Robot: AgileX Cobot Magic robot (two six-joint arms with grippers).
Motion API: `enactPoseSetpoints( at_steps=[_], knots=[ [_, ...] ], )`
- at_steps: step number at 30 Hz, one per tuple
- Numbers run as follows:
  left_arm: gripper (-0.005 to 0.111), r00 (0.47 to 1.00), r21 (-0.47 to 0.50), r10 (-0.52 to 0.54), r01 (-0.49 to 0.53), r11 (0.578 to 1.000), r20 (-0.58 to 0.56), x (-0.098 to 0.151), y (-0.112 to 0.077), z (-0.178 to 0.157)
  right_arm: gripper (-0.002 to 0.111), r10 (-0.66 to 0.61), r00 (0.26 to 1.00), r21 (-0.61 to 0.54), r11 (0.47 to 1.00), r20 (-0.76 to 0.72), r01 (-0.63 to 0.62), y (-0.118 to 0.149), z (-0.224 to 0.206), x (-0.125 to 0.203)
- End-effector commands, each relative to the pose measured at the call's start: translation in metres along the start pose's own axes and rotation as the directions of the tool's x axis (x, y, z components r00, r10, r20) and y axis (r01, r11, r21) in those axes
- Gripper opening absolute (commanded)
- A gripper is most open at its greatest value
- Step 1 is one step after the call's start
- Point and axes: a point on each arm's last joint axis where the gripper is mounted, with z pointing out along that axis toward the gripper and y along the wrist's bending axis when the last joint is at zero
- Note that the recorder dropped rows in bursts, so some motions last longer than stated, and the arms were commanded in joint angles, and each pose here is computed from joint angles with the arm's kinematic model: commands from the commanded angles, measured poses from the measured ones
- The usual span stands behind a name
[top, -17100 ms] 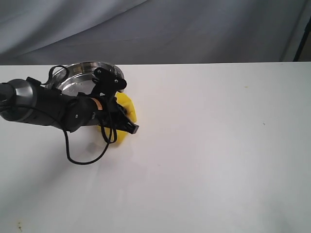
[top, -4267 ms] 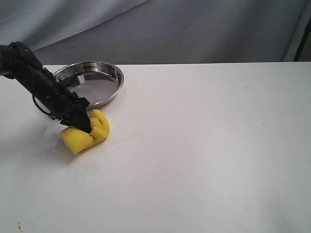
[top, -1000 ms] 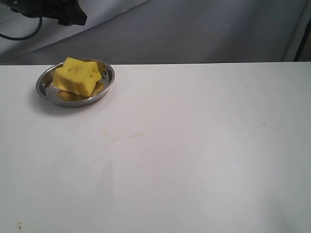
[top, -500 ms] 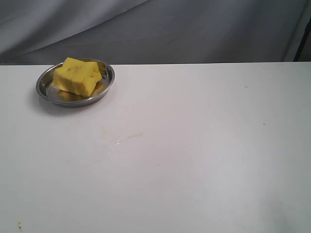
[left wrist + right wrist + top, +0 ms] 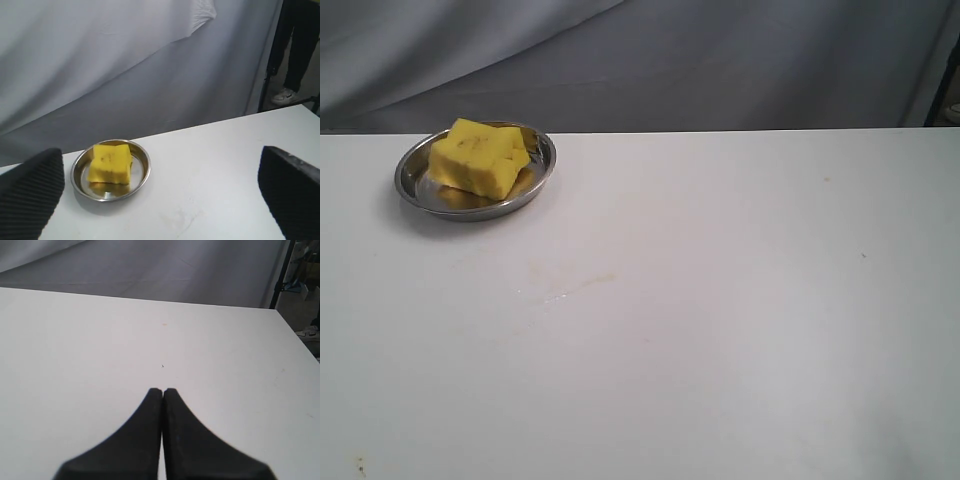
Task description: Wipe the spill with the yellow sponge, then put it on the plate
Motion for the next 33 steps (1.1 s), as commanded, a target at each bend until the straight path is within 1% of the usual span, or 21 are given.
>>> enactPoseSetpoints(
  at_steps=[1, 7, 10, 14, 17, 20, 21, 24, 25, 27, 30, 33],
  knots=[
    [0.105, 0.999, 0.010, -0.046, 0.046, 0.999, 0.016, 0.045, -0.009, -0.027, 0.000, 0.002, 1.000, -0.002, 1.000, 0.001, -0.002, 0.000, 0.000, 0.001],
    [0.105, 0.997, -0.001, -0.065, 0.065, 0.998, 0.030, 0.115, -0.012, -0.034, 0.000, 0.002, 1.000, -0.002, 1.000, 0.001, -0.002, 0.000, 0.000, 0.001],
    [0.105, 0.996, 0.015, -0.075, 0.074, 0.997, 0.047, 0.148, -0.016, -0.038, 0.000, 0.002, 1.000, -0.002, 1.000, 0.001, -0.002, 0.000, 0.000, 0.001],
    [0.105, 0.993, 0.033, -0.106, 0.104, 0.994, 0.054, 0.189, -0.019, -0.038, 0.000, 0.002, 1.000, -0.002, 1.000, 0.001, -0.002, 0.000, 0.000, 0.001],
    [0.105, 0.991, 0.023, -0.121, 0.119, 0.993, 0.060, 0.219, -0.018, -0.033, 0.000, 0.002, 1.000, -0.002, 1.000, 0.001, -0.002, 0.000, 0.000, 0.001],
    [0.105, 0.992, -0.002, -0.128, 0.128, 0.992, -0.016, 0.234, -0.013, -0.014, 0.000, 0.002, 1.000, -0.002, 1.000, 0.001, -0.002, 0.000, 0.000, 0.001],
    [0.105, 0.990, 0.006, -0.142, 0.142, 0.990, -0.022, 0.238, -0.012, -0.008, 0.000, 0.002, 1.000, -0.002, 1.000, 0.001, -0.002, 0.000, 0.000, 0.001],
    [0.105, 0.976, 0.069, -0.213, 0.215, 0.974, -0.036, 0.243, -0.015, 0.009, 0.000, 0.002, 1.000, -0.002, 1.000, 0.001, -0.002, 0.000, 0.000, 0.001],
    [0.105, 0.975, 0.081, -0.220, 0.222, 0.972, -0.032, 0.244, -0.014, 0.015, 0.000, 0.002, 1.000, -0.002, 1.000, 0.001, -0.002, 0.000, 0.000, 0.001],
    [0.105, 0.972, 0.095, -0.225, 0.230, 0.969, -0.061, 0.250, -0.015, 0.023, 0.000, 0.002, 1.000, -0.002, 1.000, 0.001, -0.002, 0.000, 0.000, 0.001],
    [0.105, 0.969, 0.096, -0.246, 0.246, 0.964, -0.021, 0.248, -0.013, 0.027, 0.000, 0.002, 1.000, -0.002, 1.000, 0.001, -0.002, 0.000, 0.000, 0.001],
    [0.105, 0.965, 0.090, -0.250, 0.243, 0.966, 0.076, 0.240, -0.010, 0.027, 0.000, 0.002, 1.000, -0.002, 1.000, 0.001, -0.002, 0.000, 0.000, 0.001]
  ],
)
